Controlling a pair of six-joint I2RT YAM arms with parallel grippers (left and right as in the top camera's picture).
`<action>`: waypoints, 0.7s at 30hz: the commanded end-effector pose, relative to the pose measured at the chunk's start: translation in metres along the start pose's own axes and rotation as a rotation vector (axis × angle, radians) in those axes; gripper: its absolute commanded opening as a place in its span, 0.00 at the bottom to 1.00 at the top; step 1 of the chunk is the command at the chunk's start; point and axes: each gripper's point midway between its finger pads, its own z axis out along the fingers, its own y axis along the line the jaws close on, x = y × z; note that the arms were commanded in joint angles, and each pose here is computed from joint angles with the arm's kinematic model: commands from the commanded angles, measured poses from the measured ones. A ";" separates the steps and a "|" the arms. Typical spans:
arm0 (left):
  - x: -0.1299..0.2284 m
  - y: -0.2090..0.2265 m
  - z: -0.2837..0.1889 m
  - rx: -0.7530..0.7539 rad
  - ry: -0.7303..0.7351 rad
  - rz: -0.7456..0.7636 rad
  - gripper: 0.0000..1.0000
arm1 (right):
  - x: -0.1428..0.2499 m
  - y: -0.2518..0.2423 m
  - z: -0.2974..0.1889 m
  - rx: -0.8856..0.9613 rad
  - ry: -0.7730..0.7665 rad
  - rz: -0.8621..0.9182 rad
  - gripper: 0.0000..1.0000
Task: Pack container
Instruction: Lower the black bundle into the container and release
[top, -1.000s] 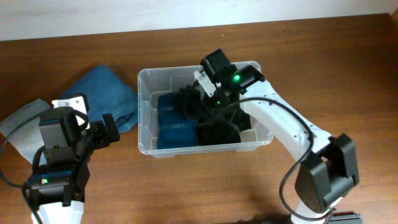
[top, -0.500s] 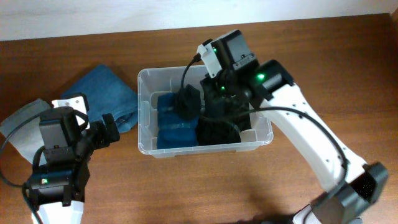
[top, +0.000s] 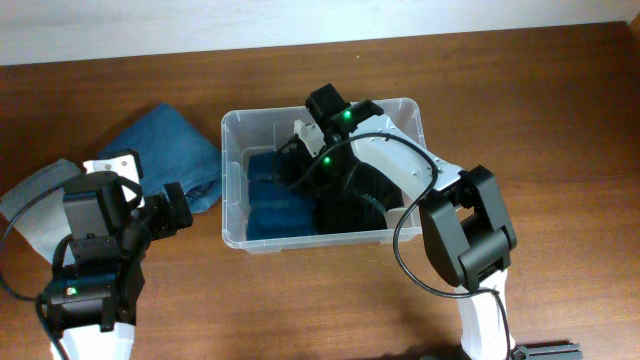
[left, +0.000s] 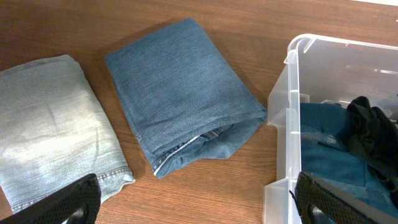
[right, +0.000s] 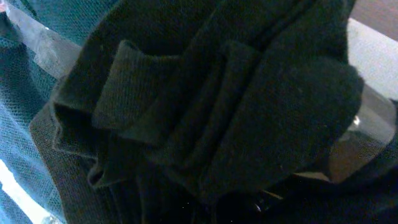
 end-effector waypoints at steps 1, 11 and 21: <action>-0.009 0.000 -0.005 -0.001 -0.024 -0.004 0.99 | 0.010 -0.009 0.015 0.013 0.057 0.028 0.04; -0.009 0.000 -0.005 -0.002 -0.025 -0.003 0.99 | -0.047 0.035 -0.160 0.143 -0.243 -0.134 0.50; -0.020 0.043 0.025 -0.086 0.018 -0.109 0.99 | -0.012 0.023 -0.312 0.224 -0.482 -0.051 0.99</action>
